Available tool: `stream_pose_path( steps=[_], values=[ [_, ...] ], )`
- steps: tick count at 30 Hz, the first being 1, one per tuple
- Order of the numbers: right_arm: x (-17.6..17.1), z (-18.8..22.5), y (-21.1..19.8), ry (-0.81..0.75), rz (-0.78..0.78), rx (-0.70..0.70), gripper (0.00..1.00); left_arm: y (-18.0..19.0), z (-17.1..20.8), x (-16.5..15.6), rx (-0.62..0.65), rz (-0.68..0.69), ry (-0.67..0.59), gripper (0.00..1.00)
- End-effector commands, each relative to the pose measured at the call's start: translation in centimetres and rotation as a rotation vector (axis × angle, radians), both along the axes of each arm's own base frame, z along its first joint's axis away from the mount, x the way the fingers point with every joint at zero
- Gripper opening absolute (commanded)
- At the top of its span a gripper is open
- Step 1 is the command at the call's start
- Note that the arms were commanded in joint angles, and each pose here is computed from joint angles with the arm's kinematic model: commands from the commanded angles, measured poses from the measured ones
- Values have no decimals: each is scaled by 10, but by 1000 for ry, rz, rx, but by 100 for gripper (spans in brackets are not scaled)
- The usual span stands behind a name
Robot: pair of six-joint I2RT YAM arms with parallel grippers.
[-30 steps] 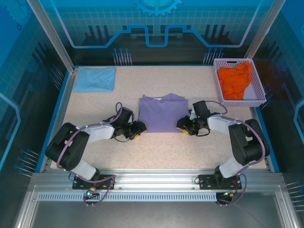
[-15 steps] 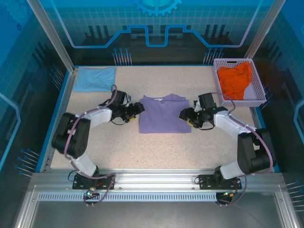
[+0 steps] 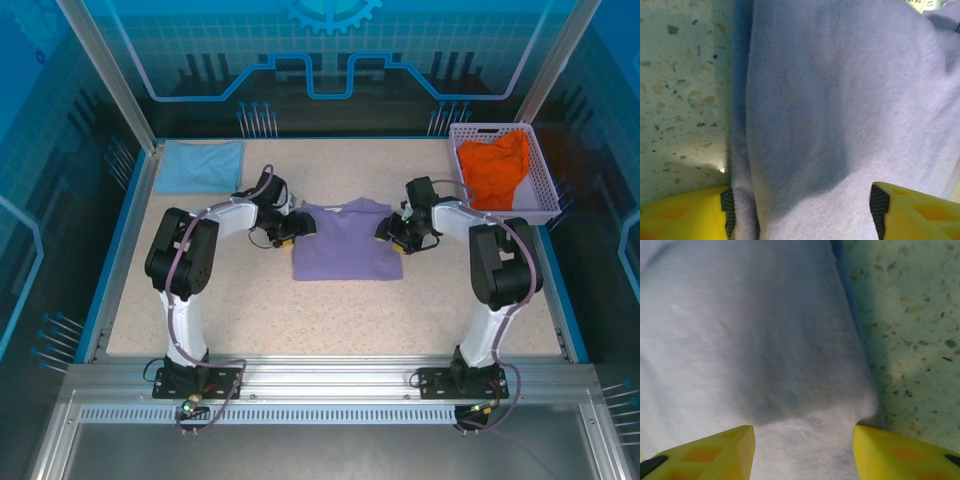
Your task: Fold and stack the t-shirts
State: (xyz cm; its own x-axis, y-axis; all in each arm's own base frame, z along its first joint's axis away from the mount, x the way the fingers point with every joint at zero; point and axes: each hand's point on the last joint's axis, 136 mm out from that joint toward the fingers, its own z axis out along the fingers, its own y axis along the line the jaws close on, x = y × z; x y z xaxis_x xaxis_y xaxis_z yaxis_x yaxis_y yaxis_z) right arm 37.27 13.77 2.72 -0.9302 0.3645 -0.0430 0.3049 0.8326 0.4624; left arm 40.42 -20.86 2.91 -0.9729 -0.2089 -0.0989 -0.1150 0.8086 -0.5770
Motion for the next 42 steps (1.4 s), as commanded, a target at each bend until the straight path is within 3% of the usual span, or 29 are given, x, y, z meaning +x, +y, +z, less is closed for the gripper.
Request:
stream_pose_path(
  steps=[1,18,27,30,32,35,42],
  values=[
    [-1,-9,-3,70,9,5,54,-37,-24,-4,-67,-140,3,68],
    [-4,-20,-4,113,-5,46,53,-86,11,6,-134,-250,-130,62],
    [-6,-21,-4,121,-5,46,53,-55,17,21,45,-124,-204,31],
    [-6,-21,-4,121,-6,47,53,-44,27,26,99,-90,-236,17],
    [-5,-20,-2,112,-1,58,53,-33,34,32,168,-48,-255,0],
    [-3,-11,-1,52,4,75,60,-10,41,43,310,15,-244,0],
    [-14,10,0,-77,-16,123,70,11,71,72,492,-40,-293,0]
  ],
)
